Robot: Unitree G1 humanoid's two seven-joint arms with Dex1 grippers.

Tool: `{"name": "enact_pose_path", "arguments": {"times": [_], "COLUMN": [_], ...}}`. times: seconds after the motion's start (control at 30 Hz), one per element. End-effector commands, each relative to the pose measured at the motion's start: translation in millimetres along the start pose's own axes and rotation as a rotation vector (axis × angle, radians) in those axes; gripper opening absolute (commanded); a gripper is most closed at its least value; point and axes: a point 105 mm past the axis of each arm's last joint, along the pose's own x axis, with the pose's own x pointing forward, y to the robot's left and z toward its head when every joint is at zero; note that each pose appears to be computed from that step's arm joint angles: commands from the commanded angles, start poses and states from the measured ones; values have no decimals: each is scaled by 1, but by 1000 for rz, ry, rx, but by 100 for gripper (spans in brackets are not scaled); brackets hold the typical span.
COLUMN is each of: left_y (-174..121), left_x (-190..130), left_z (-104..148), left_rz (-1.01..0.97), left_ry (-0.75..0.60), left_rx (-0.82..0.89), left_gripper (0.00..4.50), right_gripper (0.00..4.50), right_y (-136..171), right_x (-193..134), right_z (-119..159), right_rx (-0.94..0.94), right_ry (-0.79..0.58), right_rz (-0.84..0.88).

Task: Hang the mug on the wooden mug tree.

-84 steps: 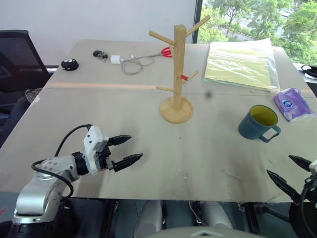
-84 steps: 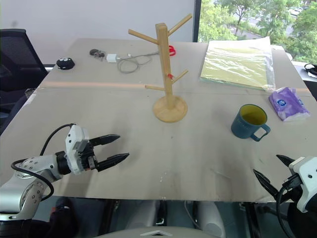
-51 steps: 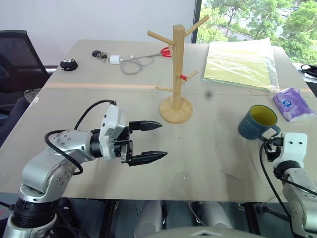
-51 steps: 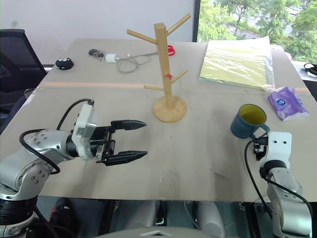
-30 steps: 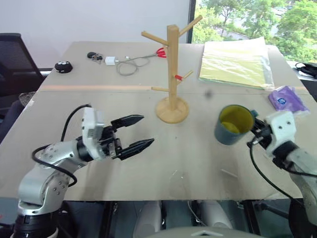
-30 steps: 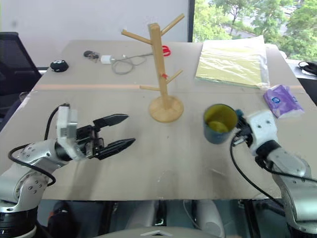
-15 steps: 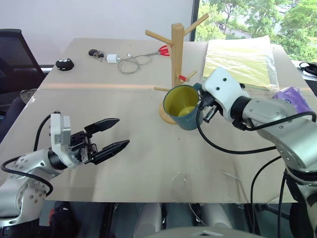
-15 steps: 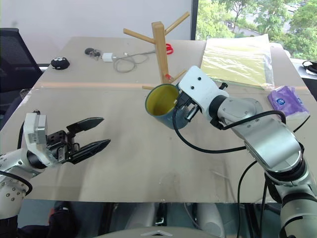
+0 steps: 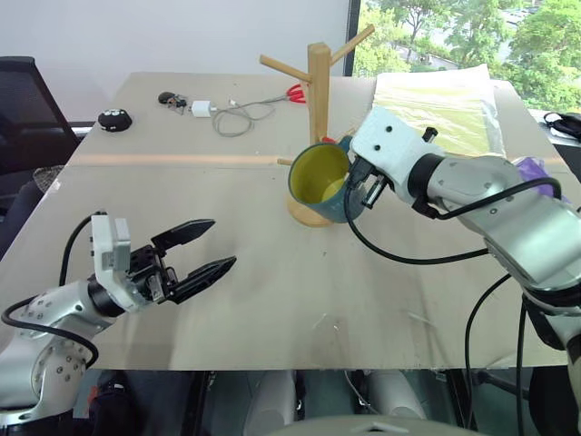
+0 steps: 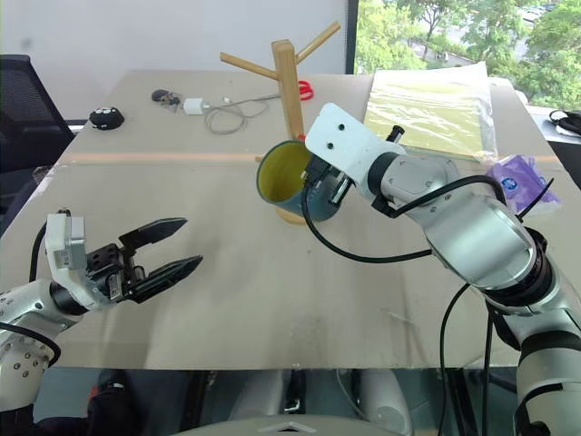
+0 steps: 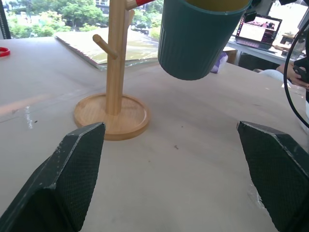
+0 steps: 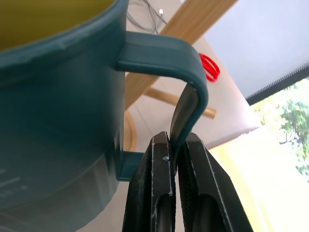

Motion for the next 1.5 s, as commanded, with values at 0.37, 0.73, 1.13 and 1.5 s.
{"name": "enact_pose_path", "arguments": {"times": [0.37, 0.73, 1.13, 1.5], "left_y": [-18, -17, -28, -7], "left_x": [-15, -28, -16, -6], "left_z": [33, 46, 28, -26], "left_rz": [-60, 14, -19, 70], "left_ry": [-116, -170, -121, 162], "left_rx": [-22, -23, -82, -82], "left_gripper": [450, 450, 450, 450], "right_gripper": [3, 3, 334, 414], "right_y": [-13, -3, -4, 17], "right_x": [14, 29, -23, -105], "right_z": [26, 20, 10, -78], "right_rx": [-51, -63, 185, 440], "right_ry": [-92, -87, -190, -163], "right_rz": [-21, 27, 168, 210]}}
